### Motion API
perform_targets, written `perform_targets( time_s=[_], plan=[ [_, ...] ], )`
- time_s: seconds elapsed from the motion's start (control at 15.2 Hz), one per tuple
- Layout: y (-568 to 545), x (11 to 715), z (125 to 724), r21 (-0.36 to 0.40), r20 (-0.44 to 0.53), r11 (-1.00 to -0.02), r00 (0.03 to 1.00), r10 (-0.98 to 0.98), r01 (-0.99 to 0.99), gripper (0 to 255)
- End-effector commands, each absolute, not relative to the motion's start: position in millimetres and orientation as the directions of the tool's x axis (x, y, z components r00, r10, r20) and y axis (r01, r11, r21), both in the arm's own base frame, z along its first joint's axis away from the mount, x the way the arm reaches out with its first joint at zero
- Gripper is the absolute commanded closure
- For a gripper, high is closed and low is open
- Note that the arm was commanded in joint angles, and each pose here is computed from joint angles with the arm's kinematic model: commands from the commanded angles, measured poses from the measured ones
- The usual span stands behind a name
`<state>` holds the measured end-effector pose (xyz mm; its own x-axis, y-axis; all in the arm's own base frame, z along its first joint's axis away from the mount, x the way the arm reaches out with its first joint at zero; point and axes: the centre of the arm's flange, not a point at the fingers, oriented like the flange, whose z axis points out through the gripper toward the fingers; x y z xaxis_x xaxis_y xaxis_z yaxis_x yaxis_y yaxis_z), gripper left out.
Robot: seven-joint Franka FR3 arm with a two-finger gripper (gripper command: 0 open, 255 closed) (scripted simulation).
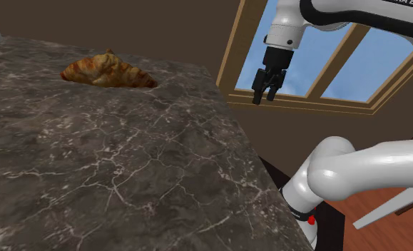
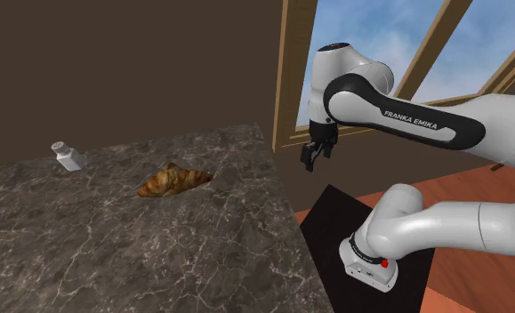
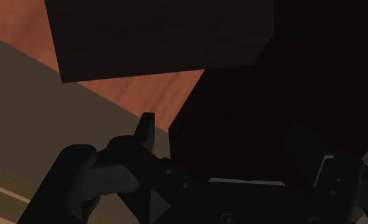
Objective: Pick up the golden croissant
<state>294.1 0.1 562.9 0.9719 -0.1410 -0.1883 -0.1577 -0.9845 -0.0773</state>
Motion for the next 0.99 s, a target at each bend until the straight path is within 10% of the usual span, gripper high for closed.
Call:
perform_targets(
  time_s=[0.0,0.92],
  plan=[
    [0.1,294.1,562.9,-0.077,-0.188,-0.984,0.972,-0.141,-0.158,0],
    [118.8,424.3,583.2,-0.125,-0.101,-0.982,0.983,0.155,0.142,0]
  ],
)
